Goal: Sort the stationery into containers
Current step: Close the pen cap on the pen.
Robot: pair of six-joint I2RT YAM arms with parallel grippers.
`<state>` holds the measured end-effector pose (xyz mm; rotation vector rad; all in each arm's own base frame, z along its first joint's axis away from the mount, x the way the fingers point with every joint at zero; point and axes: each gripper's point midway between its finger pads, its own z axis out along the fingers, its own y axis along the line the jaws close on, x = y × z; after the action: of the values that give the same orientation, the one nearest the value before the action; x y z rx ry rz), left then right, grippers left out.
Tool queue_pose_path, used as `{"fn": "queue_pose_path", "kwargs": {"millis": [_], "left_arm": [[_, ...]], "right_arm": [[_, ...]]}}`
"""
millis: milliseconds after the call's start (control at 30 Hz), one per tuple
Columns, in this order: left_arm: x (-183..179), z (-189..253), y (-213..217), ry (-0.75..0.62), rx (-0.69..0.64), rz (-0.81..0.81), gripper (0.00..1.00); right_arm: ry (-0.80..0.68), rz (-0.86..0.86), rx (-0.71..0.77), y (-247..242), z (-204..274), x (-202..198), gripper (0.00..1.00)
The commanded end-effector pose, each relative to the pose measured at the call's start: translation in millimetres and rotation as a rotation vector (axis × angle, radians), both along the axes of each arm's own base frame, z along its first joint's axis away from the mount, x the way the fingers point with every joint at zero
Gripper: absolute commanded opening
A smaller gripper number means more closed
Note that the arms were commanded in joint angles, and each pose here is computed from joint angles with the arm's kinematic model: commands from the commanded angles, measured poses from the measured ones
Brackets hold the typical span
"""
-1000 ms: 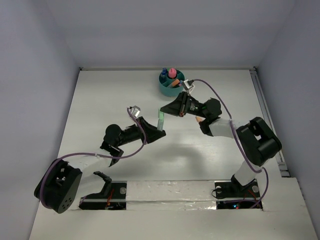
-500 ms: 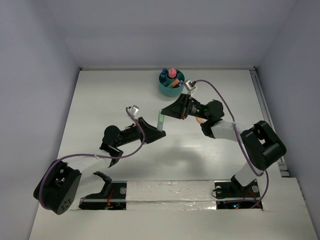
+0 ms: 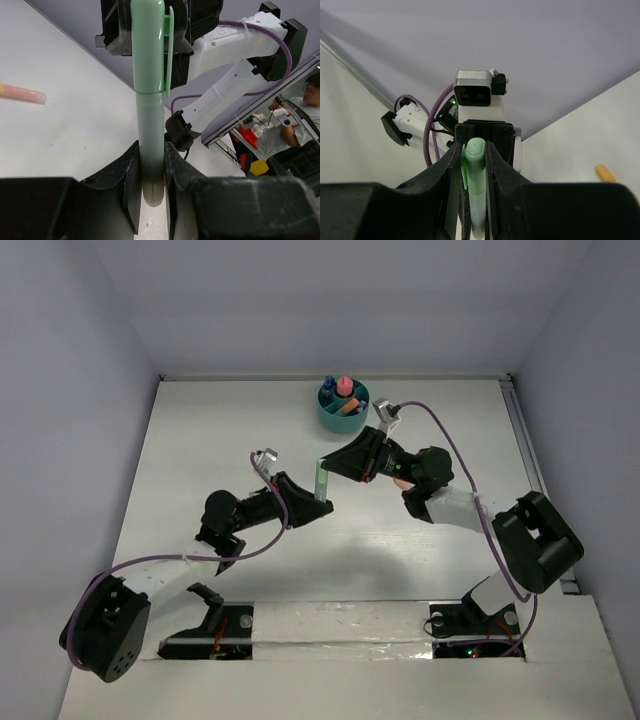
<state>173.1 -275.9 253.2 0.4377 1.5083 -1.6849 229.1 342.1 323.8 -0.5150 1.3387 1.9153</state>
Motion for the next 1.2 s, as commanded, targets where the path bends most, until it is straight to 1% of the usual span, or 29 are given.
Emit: {"fn": "queue_pose_path", "kwargs": {"millis": [0,67,100,167,200,300,400,500,667,867,1167], "left_arm": [[5.3,96.7,12.9,-0.277,-0.175,0.108,0.00],[3.4,101.5,14.8,-0.286,-0.164,0.117,0.00],[2.9,105.9,15.4,-0.297,-0.165,0.119,0.00],[2.2,110.5,17.5,-0.304,-0.169,0.131,0.00],[2.3,112.0,17.9,-0.305,-0.171,0.135,0.00],[3.2,118.9,17.5,-0.307,-0.174,0.136,0.00],[3.6,127.2,16.8,-0.310,-0.178,0.132,0.00],[3.9,131.3,16.9,-0.317,-0.165,0.137,0.00],[4.2,143.5,17.8,-0.331,-0.146,0.148,0.00],[6.0,159.7,20.4,-0.370,-0.116,0.181,0.00],[13.7,174.9,22.2,-0.393,-0.088,0.228,0.00]], "right_arm": [[-0.065,0.166,-0.112,12.1,-38.0,-50.7,0.00],[-0.041,0.150,-0.170,12.8,-54.5,-56.4,0.00],[-0.016,0.111,-0.242,15.9,-74.0,-51.6,0.00],[-0.028,0.099,-0.295,17.3,-83.4,-63.0,0.00],[-0.016,0.071,-0.346,17.4,-96.2,-61.8,0.00],[-0.008,0.069,-0.391,15.5,-108.1,-73.4,0.00],[0.011,0.051,-0.456,13.7,-125.6,-77.7,0.00],[0.038,0.056,-0.490,9.7,-139.0,-80.9,0.00],[0.059,0.133,-0.516,6.8,-155.3,-97.4,0.00],[0.120,0.163,-0.529,1.7,-177.1,-109.7,0.00],[0.152,0.230,-0.506,-2.9,-184.2,-131.1,0.00]]}}
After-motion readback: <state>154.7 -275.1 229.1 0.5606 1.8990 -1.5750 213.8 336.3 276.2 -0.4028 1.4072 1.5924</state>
